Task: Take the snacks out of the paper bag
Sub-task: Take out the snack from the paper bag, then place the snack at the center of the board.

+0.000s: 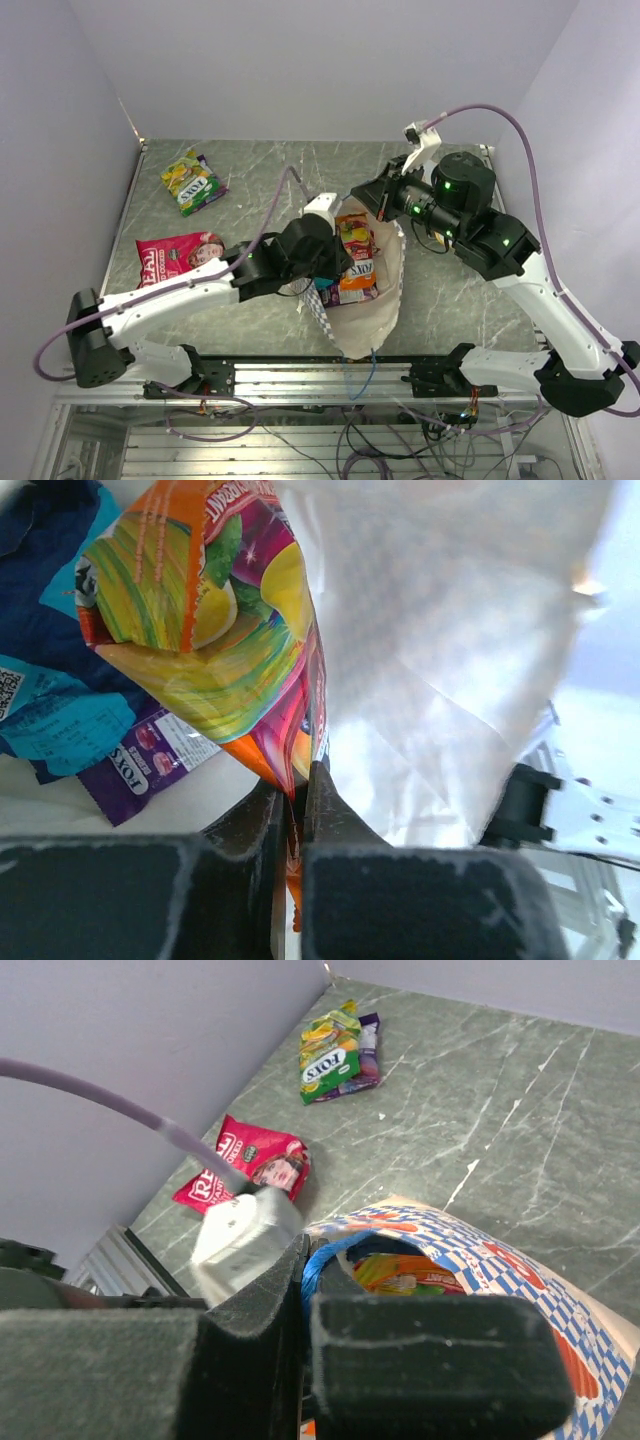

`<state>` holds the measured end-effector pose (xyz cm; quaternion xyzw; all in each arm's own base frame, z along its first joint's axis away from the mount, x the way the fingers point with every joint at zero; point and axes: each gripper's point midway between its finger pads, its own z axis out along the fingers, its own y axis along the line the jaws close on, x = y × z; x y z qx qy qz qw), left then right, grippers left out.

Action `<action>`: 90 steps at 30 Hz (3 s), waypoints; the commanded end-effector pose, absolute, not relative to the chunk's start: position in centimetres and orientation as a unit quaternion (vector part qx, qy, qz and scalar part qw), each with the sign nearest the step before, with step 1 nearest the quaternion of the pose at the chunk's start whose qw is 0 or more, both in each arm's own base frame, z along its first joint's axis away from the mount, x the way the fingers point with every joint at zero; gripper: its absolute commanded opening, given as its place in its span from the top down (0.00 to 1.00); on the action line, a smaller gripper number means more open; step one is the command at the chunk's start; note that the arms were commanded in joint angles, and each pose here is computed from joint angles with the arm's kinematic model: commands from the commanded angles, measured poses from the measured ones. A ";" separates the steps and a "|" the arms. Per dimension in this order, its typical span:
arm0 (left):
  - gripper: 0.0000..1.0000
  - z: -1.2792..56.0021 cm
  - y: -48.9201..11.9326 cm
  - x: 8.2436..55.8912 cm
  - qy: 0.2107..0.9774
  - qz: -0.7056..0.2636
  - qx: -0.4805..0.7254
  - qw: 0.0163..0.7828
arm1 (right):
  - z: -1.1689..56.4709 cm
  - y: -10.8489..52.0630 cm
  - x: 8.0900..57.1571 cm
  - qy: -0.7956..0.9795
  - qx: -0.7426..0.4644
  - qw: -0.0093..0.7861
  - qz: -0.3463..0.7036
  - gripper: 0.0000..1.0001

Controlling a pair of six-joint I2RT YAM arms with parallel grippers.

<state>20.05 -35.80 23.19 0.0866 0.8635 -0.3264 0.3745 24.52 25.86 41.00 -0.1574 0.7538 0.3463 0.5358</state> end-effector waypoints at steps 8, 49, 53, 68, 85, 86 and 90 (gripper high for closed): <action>0.93 33.7 -34.7 16.7 0.811 -0.440 0.112 0.370 | 46.6 24.7 27.2 0.715 -0.112 0.615 0.314 1.00; 0.93 32.2 -9.0 37.7 0.843 -0.263 -0.190 0.430 | 48.2 25.2 29.4 0.651 -0.217 0.691 0.228 1.00; 0.93 30.3 -5.4 40.8 0.836 -0.247 -0.216 0.439 | 48.1 25.2 29.0 0.652 -0.218 0.687 0.235 1.00; 0.93 21.6 2.2 52.4 0.822 -0.304 -0.215 0.432 | 46.9 22.9 30.2 0.680 -0.212 0.681 0.173 1.00; 0.93 11.7 7.4 53.1 0.851 -0.289 -0.237 0.369 | 46.0 20.8 32.9 0.699 -0.178 0.670 0.176 1.00; 0.93 10.6 7.5 52.6 0.858 -0.280 -0.244 0.356 | 45.9 20.9 33.0 0.700 -0.178 0.668 0.178 1.00; 0.84 7.9 8.2 51.3 0.867 -0.258 -0.276 0.327 | 45.8 20.6 32.9 0.701 -0.173 0.668 0.180 1.00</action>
